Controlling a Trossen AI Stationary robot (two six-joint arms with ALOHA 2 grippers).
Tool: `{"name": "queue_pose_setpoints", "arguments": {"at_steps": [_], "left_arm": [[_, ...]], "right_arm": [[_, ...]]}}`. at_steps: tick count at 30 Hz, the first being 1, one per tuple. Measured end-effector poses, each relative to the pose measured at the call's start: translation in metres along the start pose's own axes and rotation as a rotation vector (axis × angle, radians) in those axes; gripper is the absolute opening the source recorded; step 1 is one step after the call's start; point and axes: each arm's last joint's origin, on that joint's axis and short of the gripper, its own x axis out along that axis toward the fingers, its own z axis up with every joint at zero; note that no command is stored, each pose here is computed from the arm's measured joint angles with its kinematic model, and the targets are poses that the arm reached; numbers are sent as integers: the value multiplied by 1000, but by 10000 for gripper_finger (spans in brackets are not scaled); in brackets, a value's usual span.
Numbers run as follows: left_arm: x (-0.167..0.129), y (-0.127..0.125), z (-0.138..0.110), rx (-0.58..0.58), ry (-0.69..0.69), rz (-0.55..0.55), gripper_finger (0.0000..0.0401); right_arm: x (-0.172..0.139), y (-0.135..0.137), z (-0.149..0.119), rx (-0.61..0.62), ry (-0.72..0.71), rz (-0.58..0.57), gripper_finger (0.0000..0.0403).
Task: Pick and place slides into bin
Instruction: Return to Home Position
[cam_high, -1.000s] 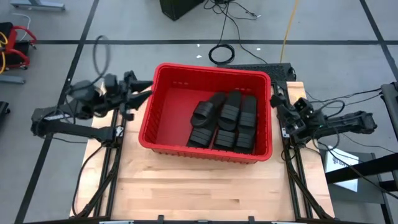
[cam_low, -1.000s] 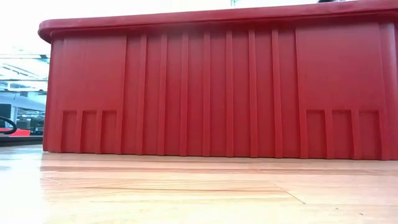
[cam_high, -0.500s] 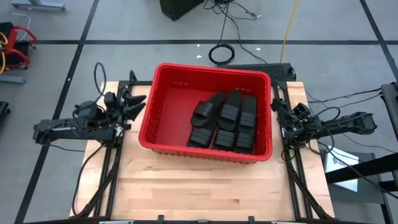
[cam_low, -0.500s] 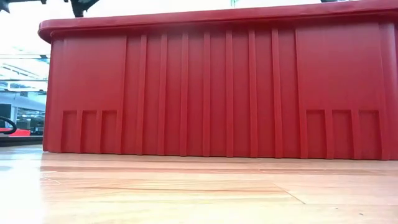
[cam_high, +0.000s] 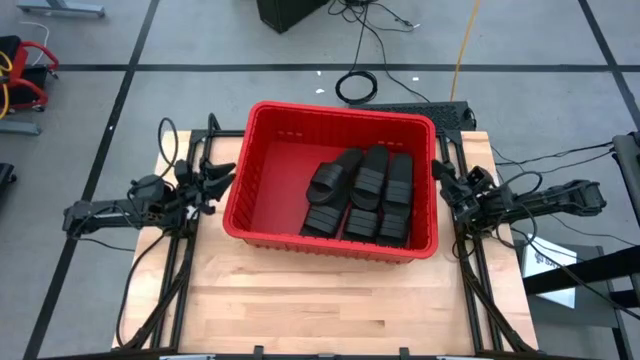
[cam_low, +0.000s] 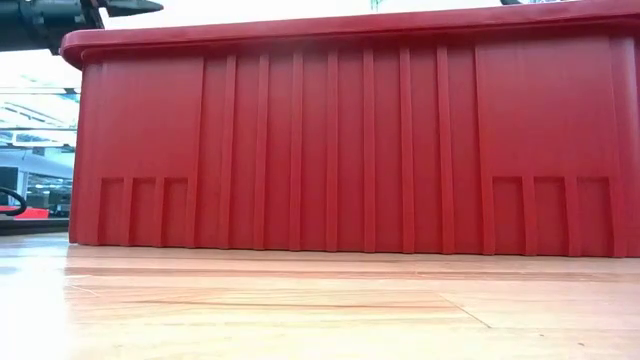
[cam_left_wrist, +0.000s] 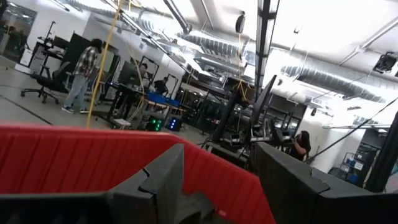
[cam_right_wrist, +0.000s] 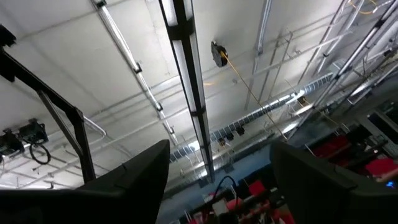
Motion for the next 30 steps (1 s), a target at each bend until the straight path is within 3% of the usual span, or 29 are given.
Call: {"name": "queue_pose_setpoints", "arguments": {"at_steps": [9, 21, 25, 30], "left_arm": [[-9, 17, -43, -36, 101, 21, 198], [-12, 21, -61, 91, 204, 11, 198], [-12, 21, -60, 96, 191, -7, 198], [-11, 18, -50, 195, 58, -4, 198]], "right_arm": [[-1, -6, -15, -68, 152, -54, 265], [-12, -19, -43, -255, 474, -137, 265], [-13, -20, -44, -258, 486, -142, 265], [-9, -16, -38, -224, 403, -115, 265]]}}
